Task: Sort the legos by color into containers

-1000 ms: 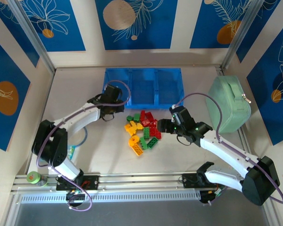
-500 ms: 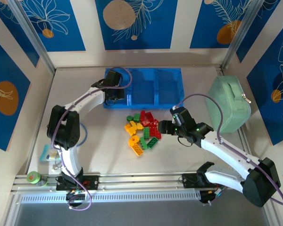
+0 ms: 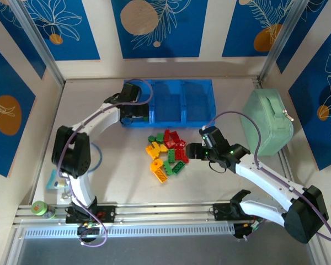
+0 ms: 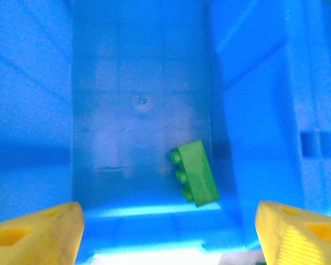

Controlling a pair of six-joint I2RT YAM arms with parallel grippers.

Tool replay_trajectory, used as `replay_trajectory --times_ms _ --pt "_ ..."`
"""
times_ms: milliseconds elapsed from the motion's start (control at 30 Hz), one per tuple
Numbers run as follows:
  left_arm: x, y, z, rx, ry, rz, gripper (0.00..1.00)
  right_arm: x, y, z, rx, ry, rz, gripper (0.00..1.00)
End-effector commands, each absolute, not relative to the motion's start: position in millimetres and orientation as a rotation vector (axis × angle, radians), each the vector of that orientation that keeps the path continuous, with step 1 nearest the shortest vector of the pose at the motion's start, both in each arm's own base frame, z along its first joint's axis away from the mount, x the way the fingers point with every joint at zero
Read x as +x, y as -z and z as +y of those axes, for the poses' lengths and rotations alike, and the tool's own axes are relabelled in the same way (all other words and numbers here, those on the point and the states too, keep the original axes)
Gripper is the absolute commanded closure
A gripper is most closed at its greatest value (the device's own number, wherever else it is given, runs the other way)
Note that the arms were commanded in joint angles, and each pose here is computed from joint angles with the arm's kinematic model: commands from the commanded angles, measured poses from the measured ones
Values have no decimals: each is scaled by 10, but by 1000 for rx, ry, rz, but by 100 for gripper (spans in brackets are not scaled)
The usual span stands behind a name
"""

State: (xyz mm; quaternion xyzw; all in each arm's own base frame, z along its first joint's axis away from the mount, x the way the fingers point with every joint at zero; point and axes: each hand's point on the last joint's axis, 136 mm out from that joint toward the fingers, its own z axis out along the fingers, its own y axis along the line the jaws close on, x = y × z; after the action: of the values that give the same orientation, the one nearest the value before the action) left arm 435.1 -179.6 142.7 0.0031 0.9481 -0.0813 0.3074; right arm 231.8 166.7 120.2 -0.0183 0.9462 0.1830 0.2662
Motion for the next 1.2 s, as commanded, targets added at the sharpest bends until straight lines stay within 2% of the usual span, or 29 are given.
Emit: replay_trajectory --times_ms 0,167,367,633,900,1033,1167 --pt "4128 -1734 -1753 26 225 2416 19 2303 -1268 1711 -52 -528 2570 22" --pt "3660 -1778 -1697 49 245 2349 18 2314 -1231 1780 -88 -522 2627 17" --pt "3061 -1464 -1688 71 292 2375 18 2357 -1143 1878 -89 -505 2698 15" --pt "2485 -1080 -1653 51 407 2389 18 2421 -940 1987 -43 -500 2786 25" --pt "2223 -944 -1435 -30 365 2406 19 2472 -726 1924 52 -361 2883 43" --pt "2135 -993 -1145 -139 277 2381 19 2489 -670 1868 82 -287 2905 45" --pt "2082 -1106 -1047 -180 305 2328 18 2502 -630 1866 81 -262 2914 45"
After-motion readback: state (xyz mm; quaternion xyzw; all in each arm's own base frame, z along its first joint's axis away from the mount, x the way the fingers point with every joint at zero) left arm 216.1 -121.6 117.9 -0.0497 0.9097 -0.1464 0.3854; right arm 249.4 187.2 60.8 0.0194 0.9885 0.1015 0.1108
